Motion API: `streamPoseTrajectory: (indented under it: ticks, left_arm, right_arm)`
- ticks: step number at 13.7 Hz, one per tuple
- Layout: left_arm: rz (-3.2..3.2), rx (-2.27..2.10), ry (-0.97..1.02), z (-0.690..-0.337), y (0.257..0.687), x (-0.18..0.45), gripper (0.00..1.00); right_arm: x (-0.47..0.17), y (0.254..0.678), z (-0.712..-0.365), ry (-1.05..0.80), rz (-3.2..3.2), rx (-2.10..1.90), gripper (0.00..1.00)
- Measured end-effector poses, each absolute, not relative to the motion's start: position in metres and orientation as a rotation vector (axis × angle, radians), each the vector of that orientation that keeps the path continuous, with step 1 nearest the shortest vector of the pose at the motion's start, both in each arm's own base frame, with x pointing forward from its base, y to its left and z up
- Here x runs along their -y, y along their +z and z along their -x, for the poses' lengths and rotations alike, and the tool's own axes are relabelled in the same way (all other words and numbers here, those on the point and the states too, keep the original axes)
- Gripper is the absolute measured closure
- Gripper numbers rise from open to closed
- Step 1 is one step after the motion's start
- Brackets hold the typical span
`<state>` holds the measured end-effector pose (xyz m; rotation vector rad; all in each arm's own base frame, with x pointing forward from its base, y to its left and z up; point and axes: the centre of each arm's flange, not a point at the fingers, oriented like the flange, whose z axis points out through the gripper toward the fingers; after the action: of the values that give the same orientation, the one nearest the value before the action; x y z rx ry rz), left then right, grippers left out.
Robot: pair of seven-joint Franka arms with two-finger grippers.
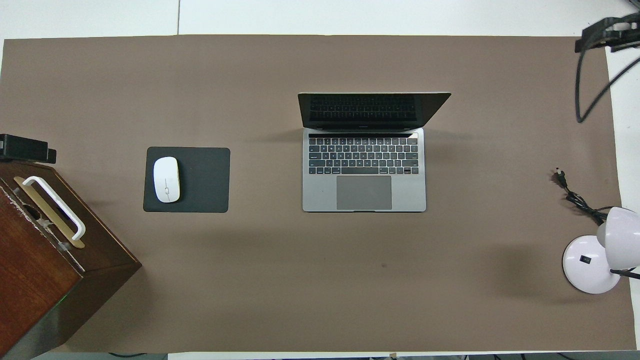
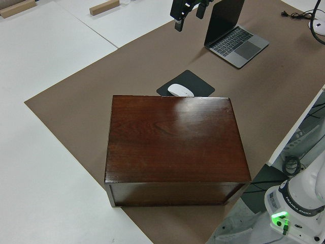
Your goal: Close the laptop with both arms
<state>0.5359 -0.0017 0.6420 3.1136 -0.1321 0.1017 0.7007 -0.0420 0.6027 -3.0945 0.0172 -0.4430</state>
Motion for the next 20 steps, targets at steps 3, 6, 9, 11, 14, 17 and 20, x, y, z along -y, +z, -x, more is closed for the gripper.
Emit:
streamPoseTrajectory:
  ticks: [3, 6, 9, 11, 14, 17, 20]
  left_arm:
    - [-3.113, 0.139, 0.102, -0.536, 0.642, 0.004, 0.0]
    - [-3.113, 0.149, 0.102, -0.536, 0.642, 0.008, 0.0]
    - [-3.113, 0.148, 0.102, -0.536, 0.642, 0.008, 0.0]
    - [-3.113, 0.147, 0.102, -0.536, 0.642, 0.008, 0.23]
    - [-3.113, 0.146, 0.109, -0.536, 0.642, 0.007, 0.62]
    - [-3.112, 0.148, 0.144, -0.539, 0.643, 0.008, 0.99]
    - [-3.08, 0.182, 0.202, -0.544, 0.628, 0.025, 0.99]
  right_arm:
    - [-0.031, 0.542, -0.752, -0.575, 3.052, -0.009, 0.82]
    - [-0.111, 0.504, -0.767, -0.648, 3.086, -0.005, 0.99]
    - [-0.175, 0.493, -0.76, -0.654, 3.093, -0.04, 0.99]
    - [-0.206, 0.491, -0.751, -0.643, 3.093, -0.022, 0.99]
    - [-0.245, 0.485, -0.74, -0.636, 3.09, -0.009, 0.99]
    - [-0.247, 0.481, -0.74, -0.628, 3.095, -0.011, 0.99]
    - [-0.242, 0.475, -0.741, -0.613, 3.105, -0.02, 0.99]
